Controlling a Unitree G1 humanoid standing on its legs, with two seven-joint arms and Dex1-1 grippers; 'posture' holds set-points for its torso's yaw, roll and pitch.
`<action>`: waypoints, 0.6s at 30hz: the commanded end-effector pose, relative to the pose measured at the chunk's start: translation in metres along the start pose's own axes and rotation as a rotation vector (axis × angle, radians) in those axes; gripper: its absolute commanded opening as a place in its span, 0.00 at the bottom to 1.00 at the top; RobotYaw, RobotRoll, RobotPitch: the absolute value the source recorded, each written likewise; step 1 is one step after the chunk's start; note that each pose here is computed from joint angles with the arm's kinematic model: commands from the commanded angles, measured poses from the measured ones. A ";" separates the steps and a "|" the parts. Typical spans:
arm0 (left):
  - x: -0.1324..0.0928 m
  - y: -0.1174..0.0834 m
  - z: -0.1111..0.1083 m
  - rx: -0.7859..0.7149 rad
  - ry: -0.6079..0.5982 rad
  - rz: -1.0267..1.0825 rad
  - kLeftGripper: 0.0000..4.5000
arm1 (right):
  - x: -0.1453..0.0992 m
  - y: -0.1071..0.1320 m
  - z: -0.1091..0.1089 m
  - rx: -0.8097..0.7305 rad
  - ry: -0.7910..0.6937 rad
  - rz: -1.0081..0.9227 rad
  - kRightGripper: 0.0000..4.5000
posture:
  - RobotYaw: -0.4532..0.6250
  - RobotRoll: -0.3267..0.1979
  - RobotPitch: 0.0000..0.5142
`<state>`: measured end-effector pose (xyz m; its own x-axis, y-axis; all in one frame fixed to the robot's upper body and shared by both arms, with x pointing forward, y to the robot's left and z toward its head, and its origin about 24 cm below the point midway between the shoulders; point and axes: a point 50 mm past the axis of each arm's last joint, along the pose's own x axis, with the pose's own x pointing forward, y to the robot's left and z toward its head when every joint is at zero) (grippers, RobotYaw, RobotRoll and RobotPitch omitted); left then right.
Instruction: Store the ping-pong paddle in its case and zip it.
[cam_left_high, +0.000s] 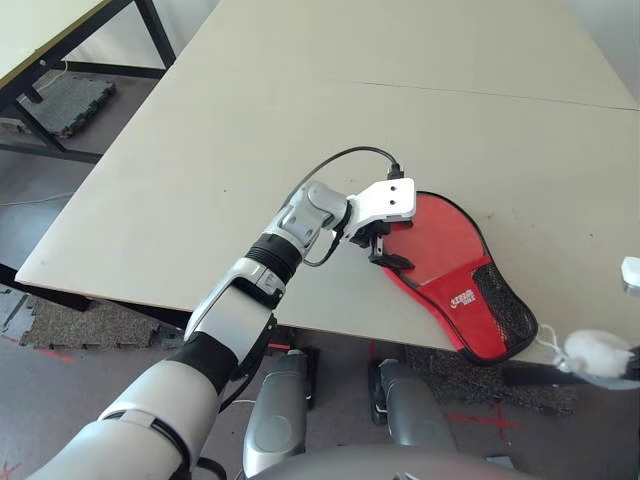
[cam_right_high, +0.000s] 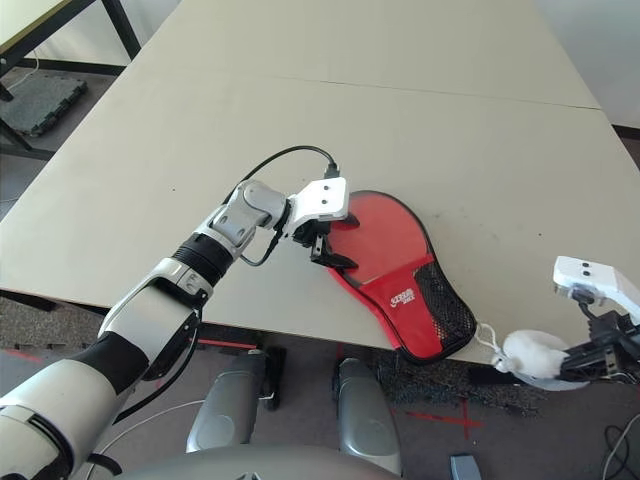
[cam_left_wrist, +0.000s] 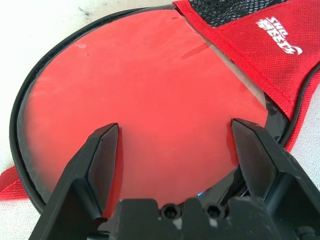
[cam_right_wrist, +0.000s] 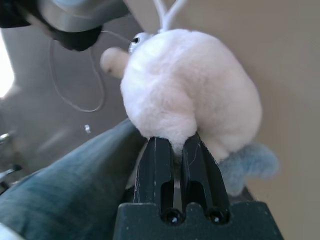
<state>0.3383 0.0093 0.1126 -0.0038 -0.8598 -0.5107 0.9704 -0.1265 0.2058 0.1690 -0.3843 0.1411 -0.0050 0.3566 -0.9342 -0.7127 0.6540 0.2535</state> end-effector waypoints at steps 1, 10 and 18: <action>0.002 -0.007 -0.018 -0.053 0.062 -0.010 1.00 | -0.002 -0.007 0.003 0.092 -0.091 -0.021 0.20 | 0.38 0.62 0.37; -0.034 -0.003 -0.011 -0.103 -0.011 0.049 1.00 | -0.046 -0.014 0.068 0.158 -0.667 0.033 0.94 | 0.41 0.62 0.34; -0.088 -0.004 -0.016 -0.217 -0.043 0.203 1.00 | -0.052 -0.035 0.088 0.146 -0.824 -0.145 1.00 | 0.42 0.62 0.32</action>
<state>0.3410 0.0871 0.1470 0.1704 -0.8771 -0.4491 0.9830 0.1197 0.1391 0.2534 -0.3602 0.2023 0.5740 0.6523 -0.4950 -0.6058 0.7450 0.2792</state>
